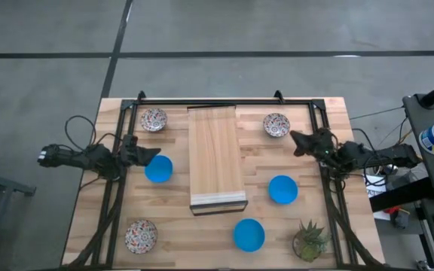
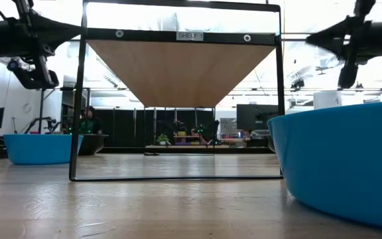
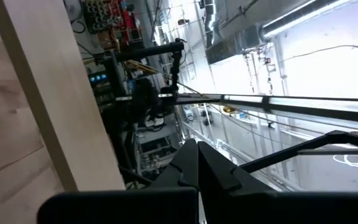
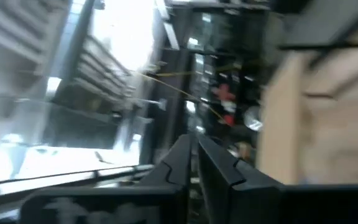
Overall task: Pick & Place Mini bowls
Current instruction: Put the top right white patterned bowl on the shelf
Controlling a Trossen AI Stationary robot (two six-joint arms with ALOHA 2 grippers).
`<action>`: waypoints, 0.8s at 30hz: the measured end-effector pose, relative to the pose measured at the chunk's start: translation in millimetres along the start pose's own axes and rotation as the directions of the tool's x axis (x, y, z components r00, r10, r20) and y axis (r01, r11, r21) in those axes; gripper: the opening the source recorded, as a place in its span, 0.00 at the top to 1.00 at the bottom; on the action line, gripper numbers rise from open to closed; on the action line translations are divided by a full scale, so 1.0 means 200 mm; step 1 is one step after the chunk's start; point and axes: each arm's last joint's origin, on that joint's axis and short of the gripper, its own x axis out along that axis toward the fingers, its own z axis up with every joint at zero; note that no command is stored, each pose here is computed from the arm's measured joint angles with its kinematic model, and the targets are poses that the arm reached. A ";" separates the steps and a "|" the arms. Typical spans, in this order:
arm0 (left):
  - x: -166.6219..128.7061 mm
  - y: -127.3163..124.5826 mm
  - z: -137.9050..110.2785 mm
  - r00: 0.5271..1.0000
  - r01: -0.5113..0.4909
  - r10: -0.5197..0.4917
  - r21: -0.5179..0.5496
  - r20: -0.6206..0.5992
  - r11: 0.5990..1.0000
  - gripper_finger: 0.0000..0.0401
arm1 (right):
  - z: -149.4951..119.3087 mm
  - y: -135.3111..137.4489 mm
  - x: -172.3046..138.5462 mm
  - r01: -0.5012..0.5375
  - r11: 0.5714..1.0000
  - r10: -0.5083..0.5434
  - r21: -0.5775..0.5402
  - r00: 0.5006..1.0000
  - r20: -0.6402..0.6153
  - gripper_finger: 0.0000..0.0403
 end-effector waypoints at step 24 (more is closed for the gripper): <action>0.00 -0.04 0.01 1.000 0.029 -0.029 0.000 0.009 1.000 1.00 | 0.02 0.19 0.21 0.802 0.558 -0.784 -0.215 0.594 0.179 0.68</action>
